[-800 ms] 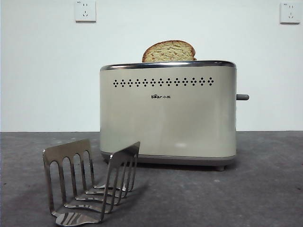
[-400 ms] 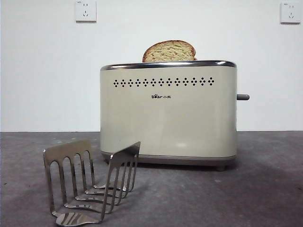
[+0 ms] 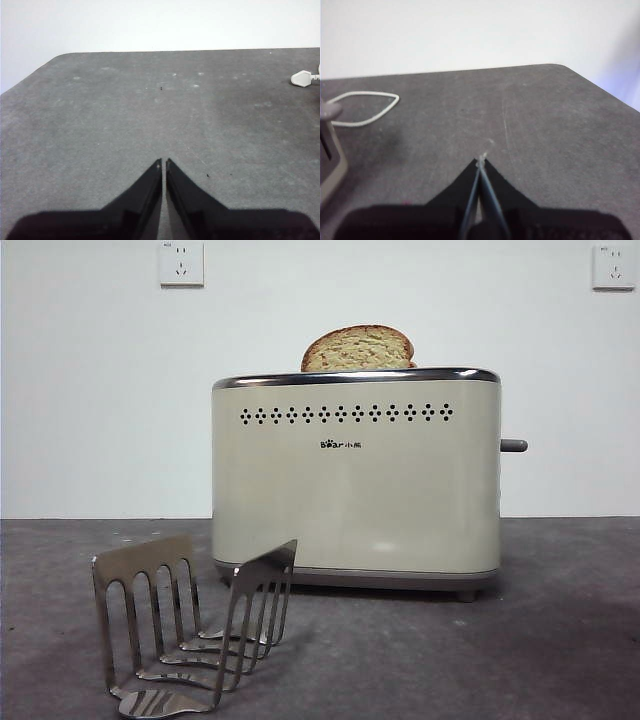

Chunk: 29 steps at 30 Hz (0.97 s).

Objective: Pick up a slice of bread from the rack,put the bread on the toaster,press the button

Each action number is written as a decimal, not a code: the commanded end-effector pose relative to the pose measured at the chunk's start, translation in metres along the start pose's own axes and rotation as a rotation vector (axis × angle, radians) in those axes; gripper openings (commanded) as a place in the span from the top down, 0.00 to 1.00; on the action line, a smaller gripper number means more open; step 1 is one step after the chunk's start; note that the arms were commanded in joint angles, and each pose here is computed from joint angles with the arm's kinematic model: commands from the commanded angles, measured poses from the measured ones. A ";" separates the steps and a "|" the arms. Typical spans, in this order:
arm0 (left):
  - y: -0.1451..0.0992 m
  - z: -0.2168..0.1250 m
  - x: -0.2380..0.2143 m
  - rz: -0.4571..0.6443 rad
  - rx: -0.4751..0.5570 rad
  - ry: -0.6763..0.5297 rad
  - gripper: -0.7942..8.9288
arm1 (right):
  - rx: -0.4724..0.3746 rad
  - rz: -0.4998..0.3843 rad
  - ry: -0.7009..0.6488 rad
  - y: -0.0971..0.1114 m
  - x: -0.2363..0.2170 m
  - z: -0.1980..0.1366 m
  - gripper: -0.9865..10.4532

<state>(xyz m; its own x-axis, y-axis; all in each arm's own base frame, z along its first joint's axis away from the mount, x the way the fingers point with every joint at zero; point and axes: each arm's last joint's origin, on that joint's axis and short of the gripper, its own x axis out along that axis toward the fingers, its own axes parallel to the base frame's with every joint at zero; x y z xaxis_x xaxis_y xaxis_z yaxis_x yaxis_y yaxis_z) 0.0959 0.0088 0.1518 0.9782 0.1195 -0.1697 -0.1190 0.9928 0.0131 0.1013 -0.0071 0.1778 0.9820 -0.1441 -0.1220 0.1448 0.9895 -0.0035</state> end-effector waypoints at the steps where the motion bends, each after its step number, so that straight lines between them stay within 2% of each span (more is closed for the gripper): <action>1: 0.000 -0.002 0.001 0.005 -0.010 0.001 0.90 | -0.051 0.002 0.013 0.000 0.000 -0.009 0.91; 9: 0.000 -0.002 0.001 0.006 -0.010 0.001 0.90 | -0.046 0.010 0.047 0.000 -0.002 -0.028 0.91; 29: 0.000 -0.002 0.001 0.006 -0.010 0.001 0.90 | -0.046 0.013 0.055 0.000 -0.002 -0.028 0.91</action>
<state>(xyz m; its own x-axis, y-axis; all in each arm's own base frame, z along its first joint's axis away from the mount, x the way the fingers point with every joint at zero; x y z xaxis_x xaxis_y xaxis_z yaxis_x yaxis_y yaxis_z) 0.0959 0.0088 0.1518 0.9782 0.1195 -0.1697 -0.1191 0.9928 0.0127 0.0952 -0.0066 0.1529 0.9758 -0.1355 -0.1713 0.1300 0.9906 -0.0434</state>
